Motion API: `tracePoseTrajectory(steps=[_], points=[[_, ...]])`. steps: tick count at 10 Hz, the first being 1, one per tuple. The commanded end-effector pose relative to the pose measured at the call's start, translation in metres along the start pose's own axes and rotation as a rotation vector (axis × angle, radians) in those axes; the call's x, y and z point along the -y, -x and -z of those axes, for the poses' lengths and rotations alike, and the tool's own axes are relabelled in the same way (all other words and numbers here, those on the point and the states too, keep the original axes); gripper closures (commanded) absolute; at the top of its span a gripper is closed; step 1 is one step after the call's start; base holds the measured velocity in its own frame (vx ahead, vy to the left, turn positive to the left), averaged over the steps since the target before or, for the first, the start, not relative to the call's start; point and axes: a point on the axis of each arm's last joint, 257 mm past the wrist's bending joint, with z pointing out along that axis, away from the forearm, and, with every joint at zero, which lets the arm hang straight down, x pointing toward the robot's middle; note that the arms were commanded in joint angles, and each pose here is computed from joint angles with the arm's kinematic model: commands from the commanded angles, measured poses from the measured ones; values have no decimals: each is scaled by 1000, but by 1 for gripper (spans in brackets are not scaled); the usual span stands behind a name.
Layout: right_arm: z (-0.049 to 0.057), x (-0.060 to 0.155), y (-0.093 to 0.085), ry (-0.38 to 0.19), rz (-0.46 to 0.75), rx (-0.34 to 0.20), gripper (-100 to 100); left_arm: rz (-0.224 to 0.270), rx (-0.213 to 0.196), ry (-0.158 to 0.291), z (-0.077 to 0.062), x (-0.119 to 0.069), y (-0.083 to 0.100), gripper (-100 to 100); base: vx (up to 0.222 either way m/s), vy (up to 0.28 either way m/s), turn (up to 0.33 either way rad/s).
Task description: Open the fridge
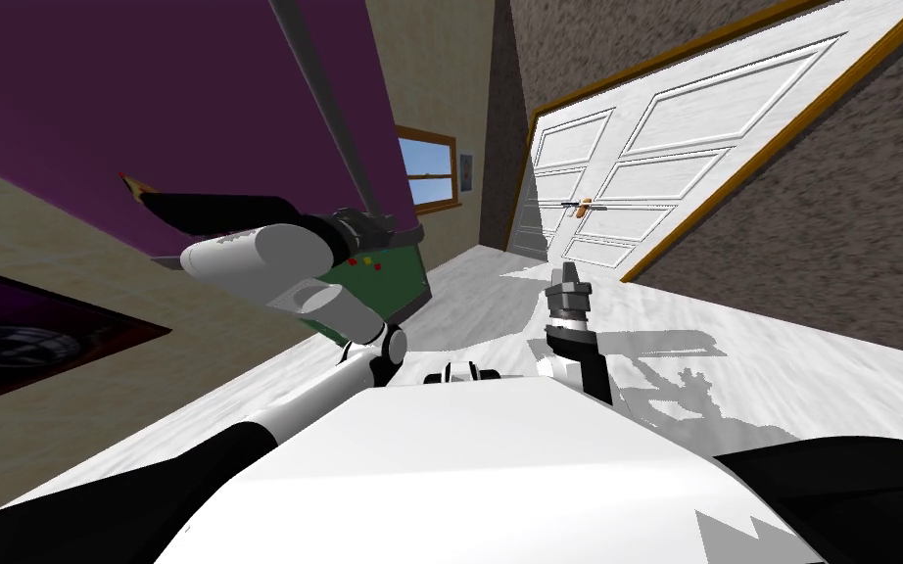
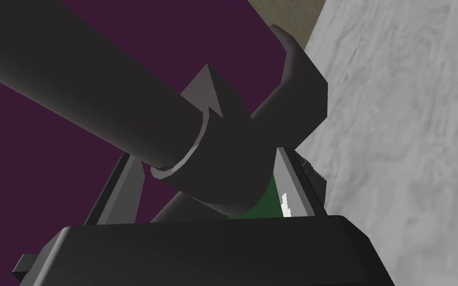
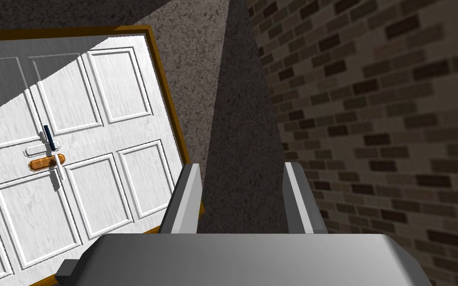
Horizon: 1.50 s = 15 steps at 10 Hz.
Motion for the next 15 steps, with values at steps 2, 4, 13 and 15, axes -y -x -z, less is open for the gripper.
tracePoseTrajectory(steps=[2, 4, 13, 15], points=[[0, 0, 0, 0, 0, 0, 0, -5, -26, 27, 8, -10, -11, 100, -176, 105, -35], [0, 0, 0, 0, 0, 0, 0, -14, -60, 70, -9, -22, -25, 100, -193, 102, -15], [0, 0, 0, 0, 0, 0, 0, -24, -160, 169, -58, -58, -64, 100, -224, 143, -24], [0, 0, 0, 0, 0, 0, 0, -23, -177, 184, -66, -64, -71, 100, -218, 142, -19]])
